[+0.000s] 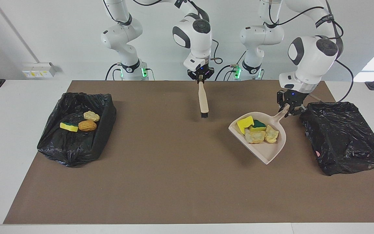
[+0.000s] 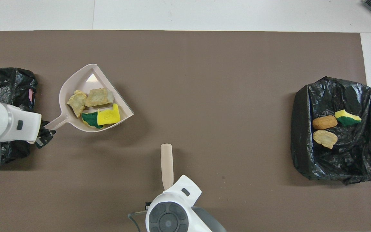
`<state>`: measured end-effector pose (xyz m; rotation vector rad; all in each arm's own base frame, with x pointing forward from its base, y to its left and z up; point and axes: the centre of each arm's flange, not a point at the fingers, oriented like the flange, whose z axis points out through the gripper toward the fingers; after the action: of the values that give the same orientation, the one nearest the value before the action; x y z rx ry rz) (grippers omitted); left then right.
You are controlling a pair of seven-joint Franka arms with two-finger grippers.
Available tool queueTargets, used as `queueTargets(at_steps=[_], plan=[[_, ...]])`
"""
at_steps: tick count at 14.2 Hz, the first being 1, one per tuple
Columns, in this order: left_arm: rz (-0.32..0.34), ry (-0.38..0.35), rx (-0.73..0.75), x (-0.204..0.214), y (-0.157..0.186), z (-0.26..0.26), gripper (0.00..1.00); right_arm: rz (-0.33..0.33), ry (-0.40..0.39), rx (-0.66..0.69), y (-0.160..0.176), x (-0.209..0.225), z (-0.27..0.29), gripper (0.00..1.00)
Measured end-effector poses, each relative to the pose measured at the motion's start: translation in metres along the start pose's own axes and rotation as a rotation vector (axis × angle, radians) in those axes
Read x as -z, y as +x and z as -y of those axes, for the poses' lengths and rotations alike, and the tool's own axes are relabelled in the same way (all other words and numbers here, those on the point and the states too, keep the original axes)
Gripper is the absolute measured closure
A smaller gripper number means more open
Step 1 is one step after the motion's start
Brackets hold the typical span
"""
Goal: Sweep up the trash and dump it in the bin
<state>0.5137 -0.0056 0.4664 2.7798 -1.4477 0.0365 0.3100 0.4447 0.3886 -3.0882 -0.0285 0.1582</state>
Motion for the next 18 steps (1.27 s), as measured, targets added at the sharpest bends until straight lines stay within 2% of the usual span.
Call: queueTargets(at_steps=[4, 6, 7, 8, 10, 12, 15, 18], plan=[[0.022, -0.038, 0.052, 0.043, -0.044, 0.033, 0.68, 0.002, -0.01, 0.005, -0.008, -0.038, 0.018, 0.74], [0.028, -0.056, 0.062, 0.058, -0.077, 0.054, 0.68, 0.01, -0.019, 0.0, -0.006, -0.045, 0.018, 0.74], [0.03, -0.069, 0.059, 0.066, -0.096, 0.068, 0.68, 0.008, -0.022, -0.004, -0.005, -0.045, 0.018, 0.7], [0.029, -0.079, 0.052, 0.076, -0.115, 0.084, 0.68, -0.002, -0.033, 0.003, -0.004, -0.043, 0.018, 0.7], [0.021, -0.083, 0.034, 0.094, -0.152, 0.115, 0.68, -0.006, -0.066, 0.016, -0.002, -0.032, 0.02, 0.56], [0.023, -0.063, 0.009, 0.107, -0.176, 0.138, 0.68, 0.001, -0.085, 0.009, 0.007, -0.01, 0.022, 0.34], [0.057, -0.03, 0.021, 0.114, -0.197, 0.154, 0.68, 0.005, -0.092, -0.008, 0.035, 0.045, 0.008, 0.02], [0.097, 0.009, 0.044, 0.119, -0.217, 0.162, 0.68, 0.026, -0.103, 0.058, 0.065, 0.106, -0.03, 0.0]])
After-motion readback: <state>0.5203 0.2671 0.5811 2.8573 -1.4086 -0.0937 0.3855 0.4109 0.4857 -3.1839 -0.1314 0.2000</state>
